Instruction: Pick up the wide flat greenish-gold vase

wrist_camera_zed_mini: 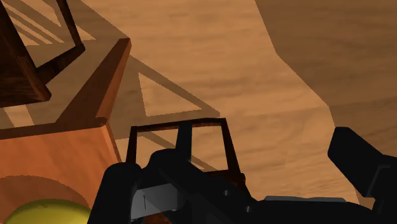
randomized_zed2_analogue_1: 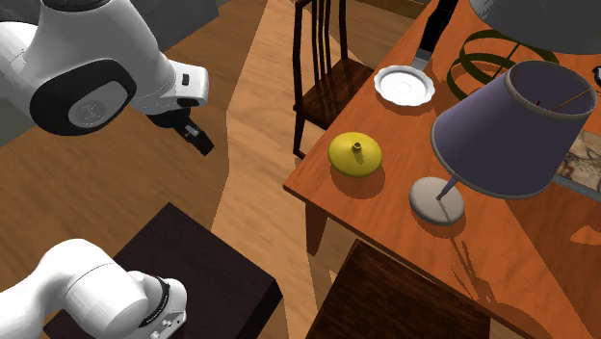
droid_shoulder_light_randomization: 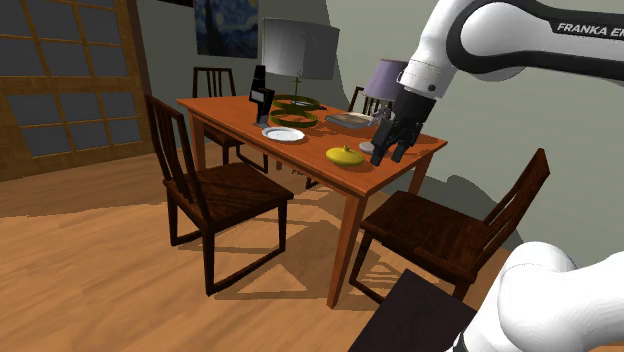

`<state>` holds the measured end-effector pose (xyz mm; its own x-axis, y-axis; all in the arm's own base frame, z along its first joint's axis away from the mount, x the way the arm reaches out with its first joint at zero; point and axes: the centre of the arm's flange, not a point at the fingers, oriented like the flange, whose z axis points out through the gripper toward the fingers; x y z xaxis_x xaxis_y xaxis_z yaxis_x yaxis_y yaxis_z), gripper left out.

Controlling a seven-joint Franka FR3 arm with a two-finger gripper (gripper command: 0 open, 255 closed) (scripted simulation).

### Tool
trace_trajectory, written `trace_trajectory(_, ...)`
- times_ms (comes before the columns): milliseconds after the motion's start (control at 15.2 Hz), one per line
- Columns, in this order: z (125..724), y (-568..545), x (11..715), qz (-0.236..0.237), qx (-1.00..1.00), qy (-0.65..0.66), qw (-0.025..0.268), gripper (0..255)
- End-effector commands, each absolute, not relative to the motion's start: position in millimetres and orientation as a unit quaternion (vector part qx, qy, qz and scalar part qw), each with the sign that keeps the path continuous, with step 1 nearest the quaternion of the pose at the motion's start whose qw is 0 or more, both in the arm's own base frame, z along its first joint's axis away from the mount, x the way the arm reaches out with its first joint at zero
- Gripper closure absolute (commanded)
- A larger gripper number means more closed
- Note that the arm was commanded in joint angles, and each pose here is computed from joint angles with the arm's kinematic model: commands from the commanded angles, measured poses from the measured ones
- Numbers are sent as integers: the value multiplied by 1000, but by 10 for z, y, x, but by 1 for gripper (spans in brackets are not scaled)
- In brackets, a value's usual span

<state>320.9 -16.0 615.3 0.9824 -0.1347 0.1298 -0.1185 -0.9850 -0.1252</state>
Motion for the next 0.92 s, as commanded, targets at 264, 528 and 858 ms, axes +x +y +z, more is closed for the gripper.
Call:
trace_trajectory(264,6065,-530,3568,-69,-994,68,57,0)
trace_trajectory(528,5977,-904,3925,-70,-993,73,56,0)
trace_trajectory(858,5869,-1376,4365,-70,-993,79,55,0)
